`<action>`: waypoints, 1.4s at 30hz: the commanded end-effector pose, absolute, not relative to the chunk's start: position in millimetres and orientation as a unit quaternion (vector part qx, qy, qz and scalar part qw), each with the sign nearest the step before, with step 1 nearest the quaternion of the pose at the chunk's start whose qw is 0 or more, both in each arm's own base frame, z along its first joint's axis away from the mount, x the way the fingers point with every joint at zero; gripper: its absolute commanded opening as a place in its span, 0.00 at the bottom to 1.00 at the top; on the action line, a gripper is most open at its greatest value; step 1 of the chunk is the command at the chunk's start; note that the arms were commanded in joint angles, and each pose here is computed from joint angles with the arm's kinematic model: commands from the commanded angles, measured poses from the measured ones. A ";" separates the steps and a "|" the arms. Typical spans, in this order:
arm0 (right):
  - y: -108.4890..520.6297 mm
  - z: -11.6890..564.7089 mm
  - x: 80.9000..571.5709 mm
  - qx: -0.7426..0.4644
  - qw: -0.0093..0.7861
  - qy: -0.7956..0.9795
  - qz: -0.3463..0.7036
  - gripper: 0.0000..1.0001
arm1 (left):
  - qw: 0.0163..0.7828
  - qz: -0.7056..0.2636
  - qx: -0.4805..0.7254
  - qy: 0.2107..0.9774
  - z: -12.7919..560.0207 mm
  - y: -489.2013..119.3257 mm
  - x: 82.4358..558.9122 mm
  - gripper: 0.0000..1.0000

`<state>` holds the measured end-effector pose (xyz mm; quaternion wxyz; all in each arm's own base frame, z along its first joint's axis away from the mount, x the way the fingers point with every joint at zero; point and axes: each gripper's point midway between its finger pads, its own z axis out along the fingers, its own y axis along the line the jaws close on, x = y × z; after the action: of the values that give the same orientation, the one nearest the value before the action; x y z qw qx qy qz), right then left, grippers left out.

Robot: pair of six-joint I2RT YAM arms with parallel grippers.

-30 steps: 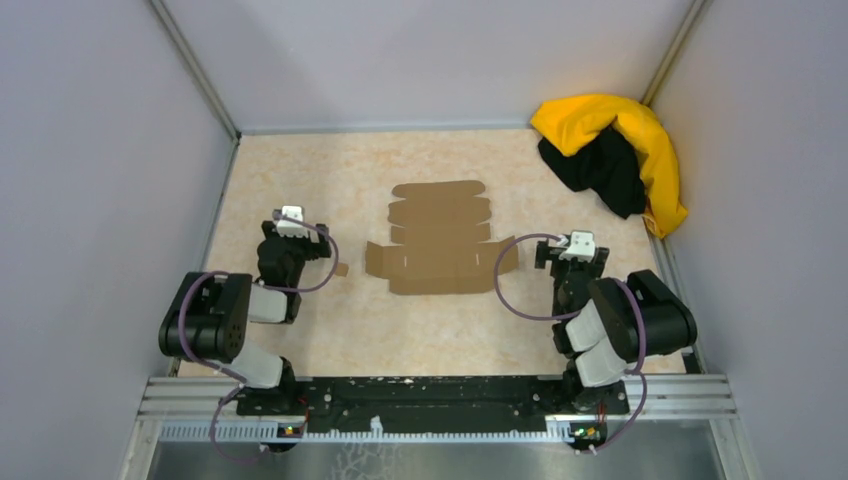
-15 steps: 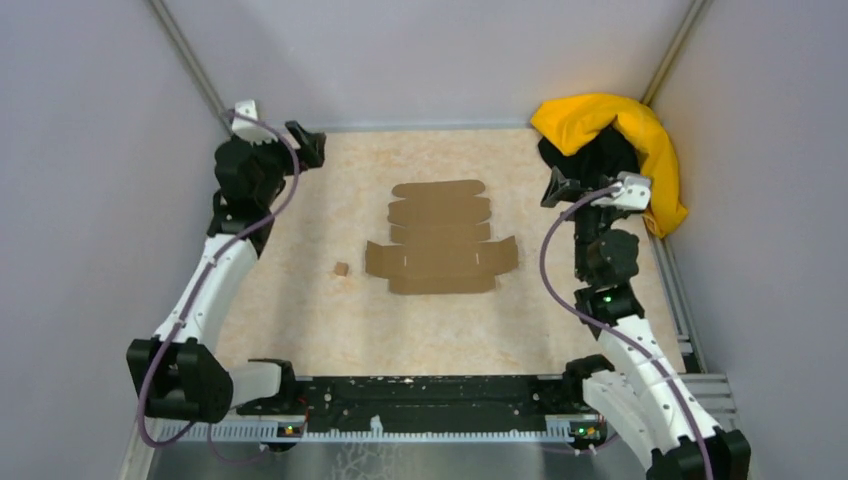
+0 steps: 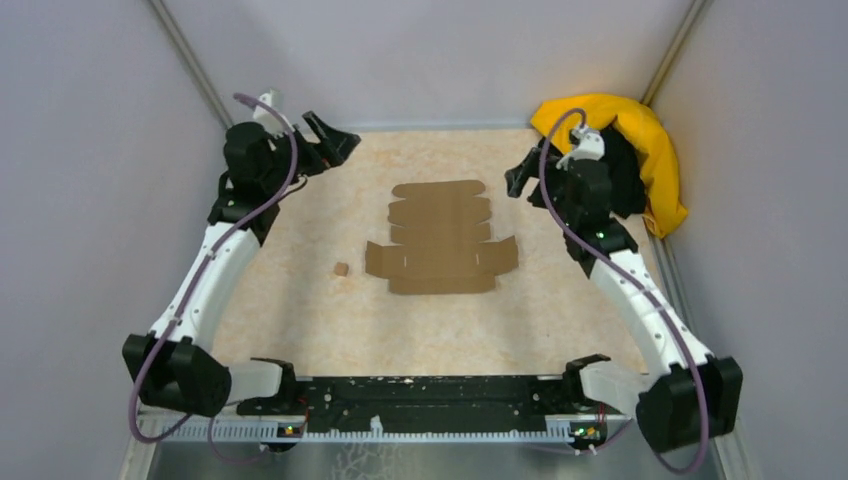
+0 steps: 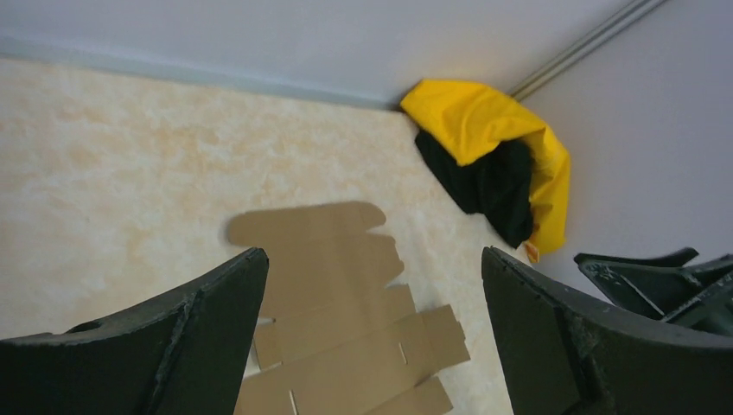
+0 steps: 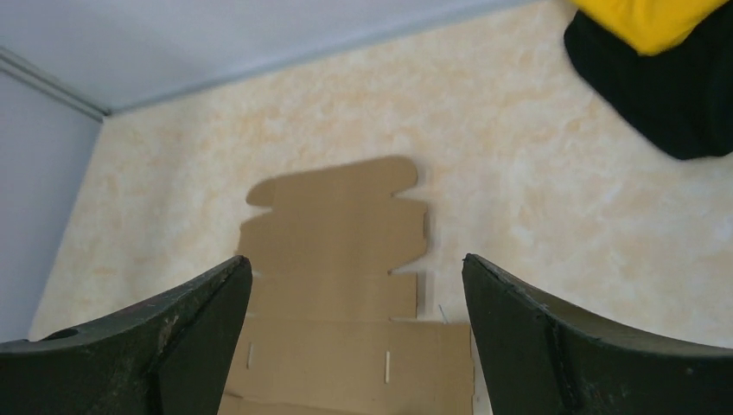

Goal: Fold the paper box

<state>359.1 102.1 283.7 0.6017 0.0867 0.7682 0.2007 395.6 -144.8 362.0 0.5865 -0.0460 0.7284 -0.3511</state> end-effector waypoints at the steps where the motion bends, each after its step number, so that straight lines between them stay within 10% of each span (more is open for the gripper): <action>1: 114.5 220.6 355.9 0.052 0.478 0.858 0.181 0.90 | 0.502 -0.310 -0.045 0.806 298.5 -167.5 393.3 0.99; 22: 125.9 121.0 386.1 0.013 0.332 0.933 0.139 0.61 | 0.399 -0.162 0.007 0.903 164.2 -177.7 383.9 0.99; 42: 147.3 122.0 411.2 -0.021 0.305 0.937 0.171 0.52 | 0.347 -0.192 0.022 0.918 121.6 -196.8 384.7 0.46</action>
<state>395.6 144.7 98.5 0.2797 -0.0016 0.9452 0.1686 381.1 -191.6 124.7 0.3479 0.0214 0.9201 -0.1786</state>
